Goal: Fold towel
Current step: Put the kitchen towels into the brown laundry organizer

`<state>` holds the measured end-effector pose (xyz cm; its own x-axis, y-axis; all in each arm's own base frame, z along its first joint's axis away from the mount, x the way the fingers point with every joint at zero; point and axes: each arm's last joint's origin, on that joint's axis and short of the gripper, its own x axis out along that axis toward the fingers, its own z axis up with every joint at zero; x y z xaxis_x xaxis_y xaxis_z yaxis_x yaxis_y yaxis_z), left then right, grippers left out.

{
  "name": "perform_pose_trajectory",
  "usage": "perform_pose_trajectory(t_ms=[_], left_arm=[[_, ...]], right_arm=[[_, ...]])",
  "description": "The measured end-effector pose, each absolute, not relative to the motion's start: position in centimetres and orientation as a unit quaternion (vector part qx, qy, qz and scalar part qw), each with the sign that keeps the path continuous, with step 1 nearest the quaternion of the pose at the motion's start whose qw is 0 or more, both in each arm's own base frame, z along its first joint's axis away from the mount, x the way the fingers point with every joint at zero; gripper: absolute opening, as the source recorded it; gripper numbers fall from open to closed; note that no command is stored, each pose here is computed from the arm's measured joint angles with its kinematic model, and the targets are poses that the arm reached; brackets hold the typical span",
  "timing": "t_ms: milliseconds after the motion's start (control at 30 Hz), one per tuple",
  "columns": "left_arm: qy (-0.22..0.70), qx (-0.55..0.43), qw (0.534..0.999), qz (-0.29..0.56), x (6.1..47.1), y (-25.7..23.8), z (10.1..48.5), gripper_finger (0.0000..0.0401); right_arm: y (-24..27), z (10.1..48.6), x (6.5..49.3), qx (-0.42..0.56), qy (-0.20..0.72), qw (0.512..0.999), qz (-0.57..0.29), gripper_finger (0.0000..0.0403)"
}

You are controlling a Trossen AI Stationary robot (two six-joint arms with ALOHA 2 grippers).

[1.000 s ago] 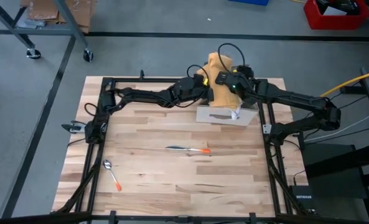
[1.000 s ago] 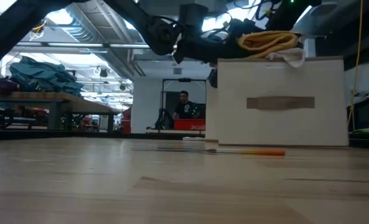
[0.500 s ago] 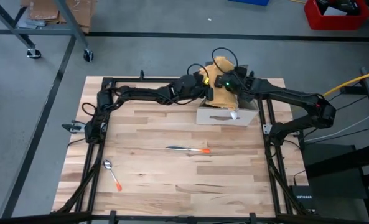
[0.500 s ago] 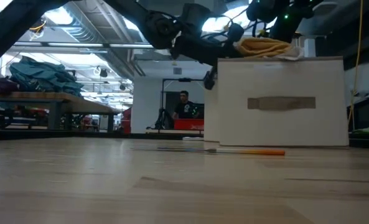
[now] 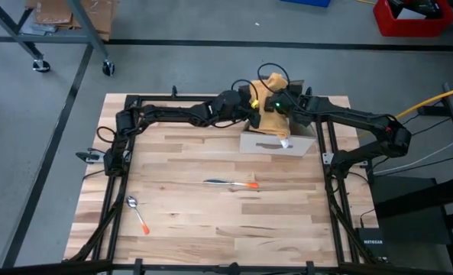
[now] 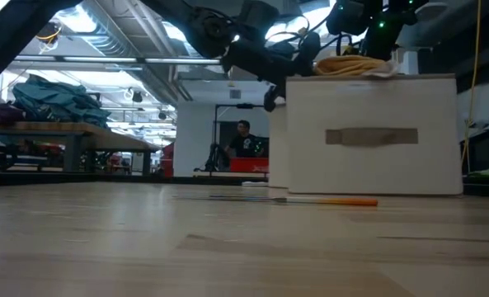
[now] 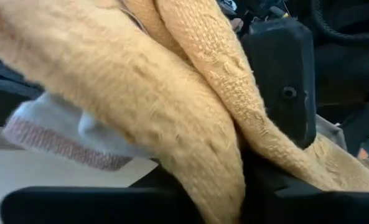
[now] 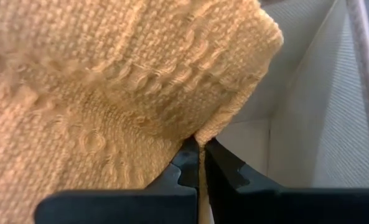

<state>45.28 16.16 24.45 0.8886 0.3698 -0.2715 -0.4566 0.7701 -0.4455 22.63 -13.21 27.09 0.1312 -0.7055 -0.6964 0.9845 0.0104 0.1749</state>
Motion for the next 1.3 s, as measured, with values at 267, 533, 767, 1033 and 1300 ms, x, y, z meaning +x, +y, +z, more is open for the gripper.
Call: perform_pose_trajectory(t_ms=[267, 533, 767, 1033, 1300], left_arm=[[0.140, -0.223, 0.934, 0.241, 44.9, 16.2, 23.6, 0.0138], [0.198, -0.181, 0.933, 0.242, 44.4, 16.1, 23.1, 0.0138], [0.194, -0.147, 0.938, 0.248, 44.1, 15.8, 24.0, 0.0151], [0.193, -0.105, 0.938, 0.267, 42.0, 15.1, 28.0, 0.0154], [0.254, -0.086, 0.925, 0.271, 41.2, 14.6, 27.7, 0.0154]], right_arm=[[-13.8, 25.1, 23.9, 0.310, 0.251, 0.666, -0.631, 0.0014], [-14.6, 24.3, 25.4, 0.293, 0.251, 0.693, -0.609, 0.0014], [-14.4, 24.1, 25.2, 0.294, 0.271, 0.689, -0.605, 0.0014], [-14.3, 23.5, 24.9, 0.276, 0.309, 0.682, -0.603, 0.0014], [-14.2, 23.4, 24.7, 0.268, 0.326, 0.677, -0.602, 0.0014]])
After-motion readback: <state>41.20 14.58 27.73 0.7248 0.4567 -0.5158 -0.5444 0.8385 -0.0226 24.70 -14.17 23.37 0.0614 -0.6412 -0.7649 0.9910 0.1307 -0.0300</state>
